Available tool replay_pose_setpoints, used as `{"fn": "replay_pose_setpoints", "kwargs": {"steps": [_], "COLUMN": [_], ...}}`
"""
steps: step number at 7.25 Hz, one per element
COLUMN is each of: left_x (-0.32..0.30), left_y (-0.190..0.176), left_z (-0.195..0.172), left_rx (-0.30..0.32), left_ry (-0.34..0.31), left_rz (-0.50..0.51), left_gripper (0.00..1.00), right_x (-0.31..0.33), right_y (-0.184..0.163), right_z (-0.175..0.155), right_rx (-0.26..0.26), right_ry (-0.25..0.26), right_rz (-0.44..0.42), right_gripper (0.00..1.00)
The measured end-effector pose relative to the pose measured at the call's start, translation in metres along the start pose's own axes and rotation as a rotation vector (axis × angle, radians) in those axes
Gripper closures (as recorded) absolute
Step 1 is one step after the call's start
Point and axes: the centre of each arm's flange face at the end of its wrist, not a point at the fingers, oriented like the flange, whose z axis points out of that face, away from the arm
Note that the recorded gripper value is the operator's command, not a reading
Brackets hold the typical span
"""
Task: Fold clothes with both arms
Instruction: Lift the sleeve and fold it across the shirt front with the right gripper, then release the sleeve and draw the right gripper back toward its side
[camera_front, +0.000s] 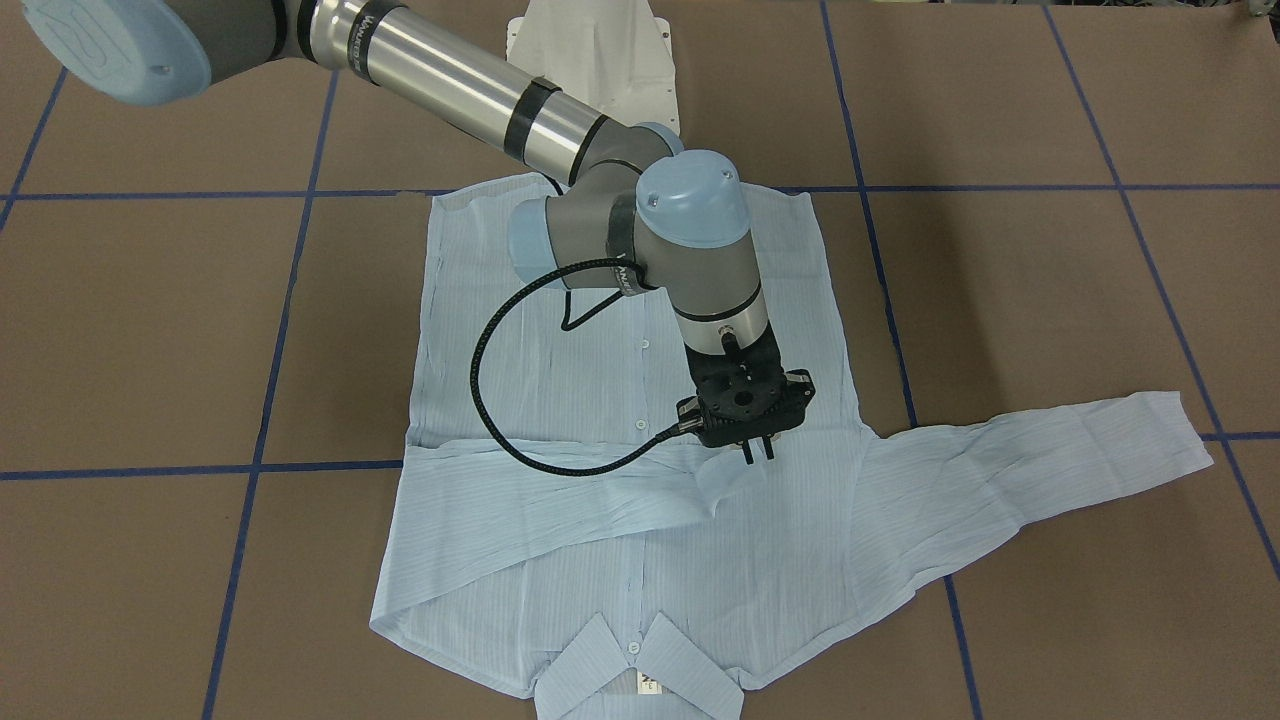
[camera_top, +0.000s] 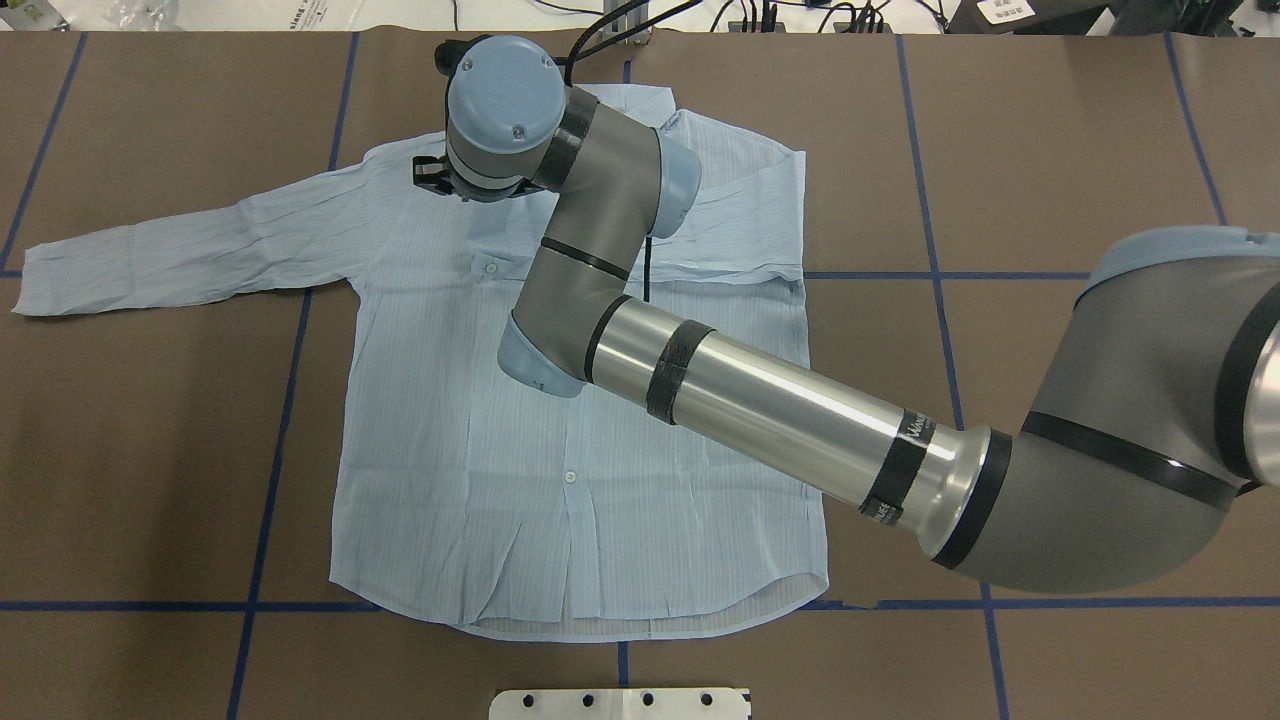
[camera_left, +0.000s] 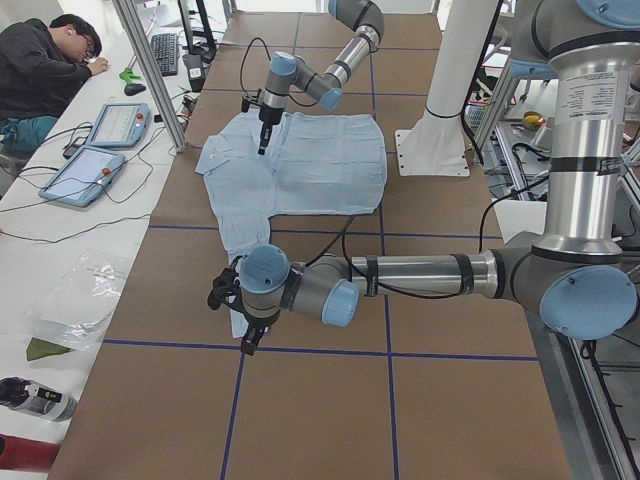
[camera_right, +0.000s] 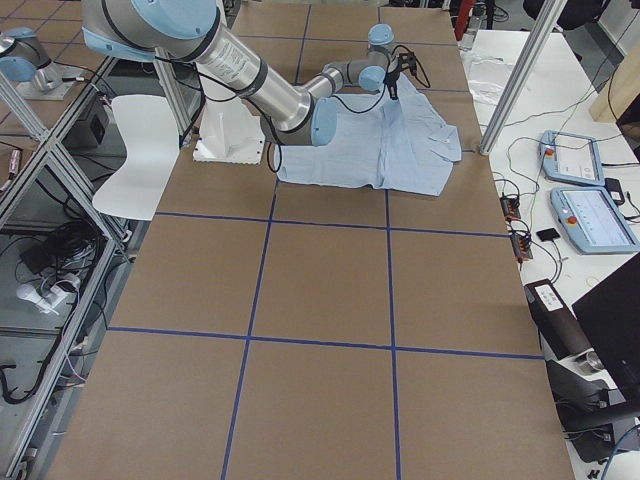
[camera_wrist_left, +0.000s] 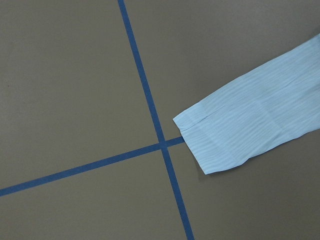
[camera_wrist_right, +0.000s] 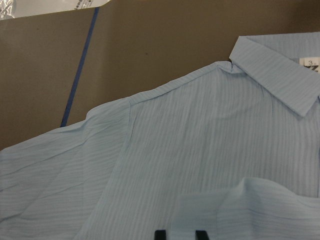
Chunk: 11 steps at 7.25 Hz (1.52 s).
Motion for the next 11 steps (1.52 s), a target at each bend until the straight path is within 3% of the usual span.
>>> {"fn": "replay_pose_setpoints", "kwargs": {"steps": [2, 4, 5, 8, 11], "left_x": [0.001, 0.000, -0.008, -0.012, 0.056], "left_y": [-0.006, -0.019, -0.016, 0.007, 0.002], "left_z": [-0.001, 0.001, 0.011, 0.073, 0.141], "left_rx": [0.004, 0.036, 0.080, 0.188, 0.249], "left_ry": [0.000, 0.000, 0.007, 0.021, 0.010], "left_rz": [-0.007, -0.126, -0.207, -0.410, -0.608], "left_gripper": [0.00, 0.00, 0.00, 0.02, 0.10], "right_x": [-0.004, -0.001, 0.012, 0.092, 0.201], "right_y": [-0.003, -0.006, -0.008, -0.016, 0.006], "right_z": [-0.002, -0.016, -0.031, -0.080, -0.146], "right_rx": [0.025, 0.020, -0.004, -0.147, -0.246], "right_ry": [-0.010, 0.022, 0.072, 0.210, 0.318], "right_rz": [0.000, 0.016, 0.025, 0.057, -0.093], "right_gripper": [0.00, 0.00, 0.00, 0.00, 0.00]}}
